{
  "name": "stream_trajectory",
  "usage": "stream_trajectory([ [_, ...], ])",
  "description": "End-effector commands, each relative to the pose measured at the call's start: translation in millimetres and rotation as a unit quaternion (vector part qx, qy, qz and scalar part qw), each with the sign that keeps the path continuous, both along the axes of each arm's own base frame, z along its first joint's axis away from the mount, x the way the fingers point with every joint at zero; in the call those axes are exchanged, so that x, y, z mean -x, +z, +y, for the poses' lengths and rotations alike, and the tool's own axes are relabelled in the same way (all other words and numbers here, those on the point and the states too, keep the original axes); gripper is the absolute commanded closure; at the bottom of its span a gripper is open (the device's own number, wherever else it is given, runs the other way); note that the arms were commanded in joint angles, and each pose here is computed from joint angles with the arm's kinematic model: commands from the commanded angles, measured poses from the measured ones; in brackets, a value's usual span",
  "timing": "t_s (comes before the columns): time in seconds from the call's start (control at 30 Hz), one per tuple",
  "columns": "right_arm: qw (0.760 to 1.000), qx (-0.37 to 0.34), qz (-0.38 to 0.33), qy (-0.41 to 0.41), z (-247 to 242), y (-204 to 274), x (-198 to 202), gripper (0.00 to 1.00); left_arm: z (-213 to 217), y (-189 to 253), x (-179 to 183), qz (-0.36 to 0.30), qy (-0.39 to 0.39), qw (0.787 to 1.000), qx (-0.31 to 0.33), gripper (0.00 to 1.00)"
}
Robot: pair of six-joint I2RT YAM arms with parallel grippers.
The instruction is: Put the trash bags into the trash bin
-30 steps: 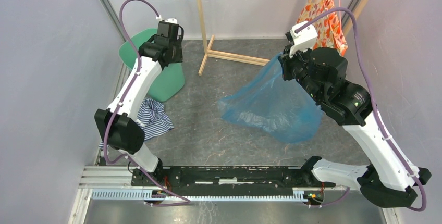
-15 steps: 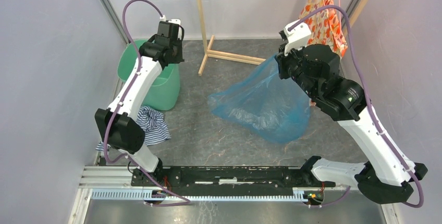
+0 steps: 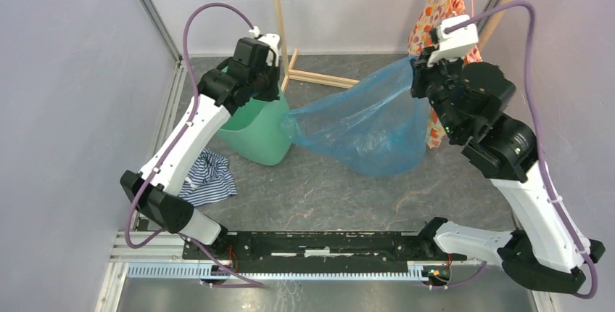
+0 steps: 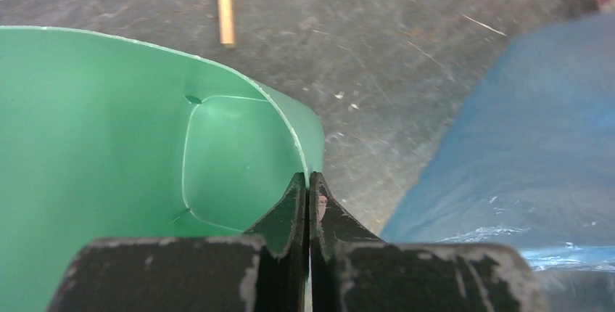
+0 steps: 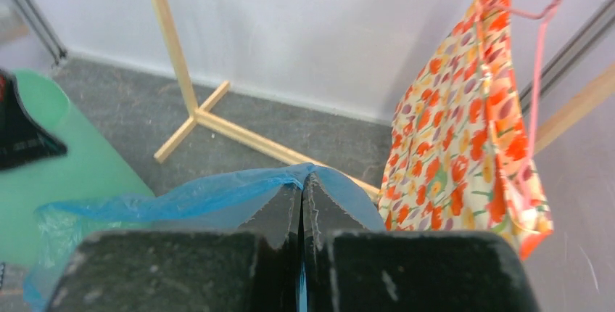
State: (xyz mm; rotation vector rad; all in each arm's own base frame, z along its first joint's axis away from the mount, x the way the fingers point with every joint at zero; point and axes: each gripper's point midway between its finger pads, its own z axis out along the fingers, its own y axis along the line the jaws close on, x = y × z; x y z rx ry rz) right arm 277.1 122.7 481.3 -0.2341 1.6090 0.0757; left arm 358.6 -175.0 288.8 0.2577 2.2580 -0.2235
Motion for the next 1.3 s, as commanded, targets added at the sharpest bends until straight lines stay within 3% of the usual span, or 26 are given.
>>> stream_trajectory([
  [0.0, 0.991, -0.077, -0.102, -0.038, -36.2, 65.4, 23.0, 1.0, -39.8, 42.6, 24.5, -0.039, -0.03, 0.997, 0.058, 0.98],
  [0.43, 0.95, -0.192, -0.248, 0.011, -62.0, 130.5, 76.2, 1.0, -129.4, 31.9, 57.8, 0.007, -0.057, 0.989, 0.135, 0.98],
  [0.93, 0.943, -0.197, -0.269, 0.022, -62.2, 153.1, 81.7, 1.0, -167.2, 26.4, 53.4, 0.024, -0.061, 0.977, 0.204, 0.56],
  [1.27, 0.937, -0.187, -0.293, 0.023, -59.5, 177.7, 80.4, 1.0, -127.8, 99.2, 65.2, -0.066, -0.04, 0.967, 0.245, 0.45],
])
